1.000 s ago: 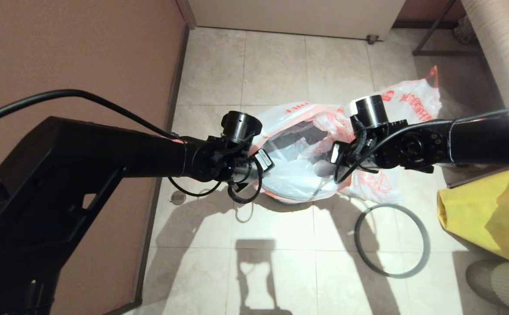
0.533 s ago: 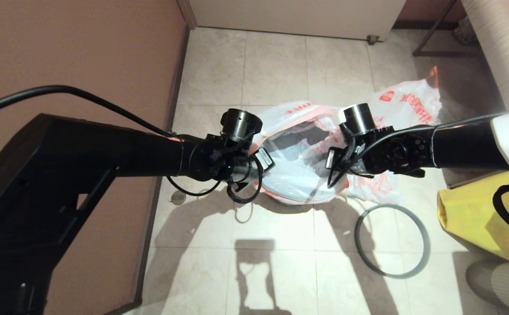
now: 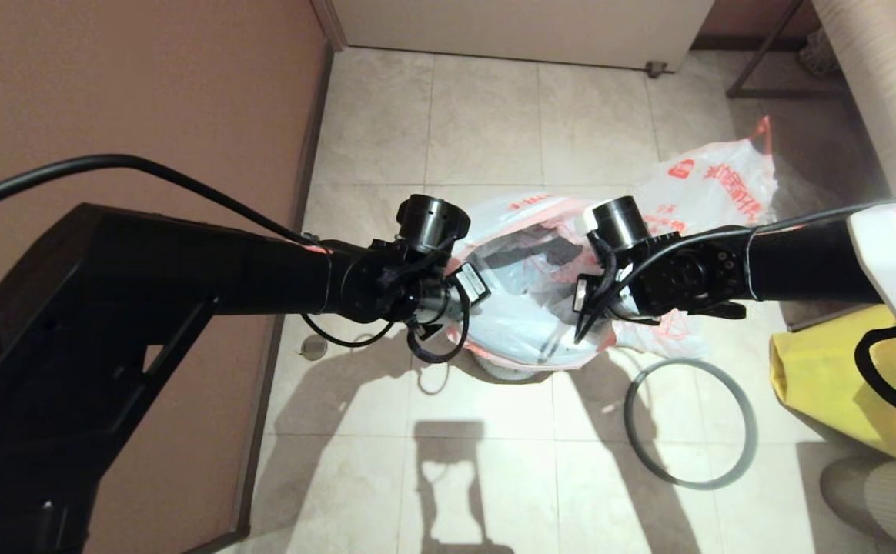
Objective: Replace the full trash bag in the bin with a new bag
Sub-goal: Put the new garbage bag on the trash can
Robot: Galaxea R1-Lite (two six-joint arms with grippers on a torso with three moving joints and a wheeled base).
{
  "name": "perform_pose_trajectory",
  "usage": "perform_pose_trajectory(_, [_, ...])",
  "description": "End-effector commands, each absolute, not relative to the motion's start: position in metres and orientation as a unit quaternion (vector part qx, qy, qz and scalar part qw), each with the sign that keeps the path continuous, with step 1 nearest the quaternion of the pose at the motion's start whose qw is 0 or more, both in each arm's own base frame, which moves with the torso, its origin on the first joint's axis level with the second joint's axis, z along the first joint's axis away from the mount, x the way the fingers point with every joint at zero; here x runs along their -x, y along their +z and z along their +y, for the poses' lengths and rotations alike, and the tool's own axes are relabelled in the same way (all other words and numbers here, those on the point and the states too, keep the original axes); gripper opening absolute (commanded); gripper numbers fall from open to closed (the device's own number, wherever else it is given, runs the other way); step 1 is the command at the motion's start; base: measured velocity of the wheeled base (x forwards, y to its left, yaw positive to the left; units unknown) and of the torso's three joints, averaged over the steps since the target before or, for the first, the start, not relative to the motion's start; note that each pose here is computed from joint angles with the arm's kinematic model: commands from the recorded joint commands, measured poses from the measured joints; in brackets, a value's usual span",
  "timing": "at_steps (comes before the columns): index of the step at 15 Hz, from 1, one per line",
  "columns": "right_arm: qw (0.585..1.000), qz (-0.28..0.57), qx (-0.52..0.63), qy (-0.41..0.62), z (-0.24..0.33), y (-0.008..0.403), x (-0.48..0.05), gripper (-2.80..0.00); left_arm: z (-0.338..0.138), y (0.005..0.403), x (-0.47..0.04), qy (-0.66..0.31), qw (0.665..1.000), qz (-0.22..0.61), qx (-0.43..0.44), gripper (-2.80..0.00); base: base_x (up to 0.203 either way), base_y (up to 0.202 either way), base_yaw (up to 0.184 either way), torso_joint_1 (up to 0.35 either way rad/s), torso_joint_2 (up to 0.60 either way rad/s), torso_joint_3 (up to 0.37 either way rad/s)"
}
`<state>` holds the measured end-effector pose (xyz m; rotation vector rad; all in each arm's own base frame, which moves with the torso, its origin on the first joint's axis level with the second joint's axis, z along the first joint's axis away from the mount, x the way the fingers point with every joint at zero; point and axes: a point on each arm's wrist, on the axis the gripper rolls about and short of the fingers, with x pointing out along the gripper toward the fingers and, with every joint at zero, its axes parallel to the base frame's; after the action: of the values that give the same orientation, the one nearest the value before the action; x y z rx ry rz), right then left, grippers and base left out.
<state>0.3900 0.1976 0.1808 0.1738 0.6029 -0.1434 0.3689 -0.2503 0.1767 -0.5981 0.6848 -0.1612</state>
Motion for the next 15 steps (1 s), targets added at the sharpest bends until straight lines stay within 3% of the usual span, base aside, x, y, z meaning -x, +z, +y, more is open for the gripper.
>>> perform_pose_trajectory(1, [0.949,0.297,-0.084,-0.072,0.198,0.18,-0.39,-2.8,-0.249,0.18,-0.368,-0.074,0.897,0.326,0.29,0.0,0.0,0.0,0.0,0.0,0.0,0.0])
perform_pose_trajectory(6, [0.949,0.301,-0.059,-0.073,0.199,0.172,-0.393,-2.8,-0.241,0.205,-0.355,-0.073,0.908,0.306,0.279,0.0,0.0,0.0,0.0,0.0,0.0,0.0])
perform_pose_trajectory(15, [0.941,0.327,-0.011,-0.081,0.2,0.143,-0.399,-2.8,-0.239,0.196,-0.366,-0.048,0.916,0.296,0.266,0.0,0.0,0.0,0.0,0.0,0.0,0.0])
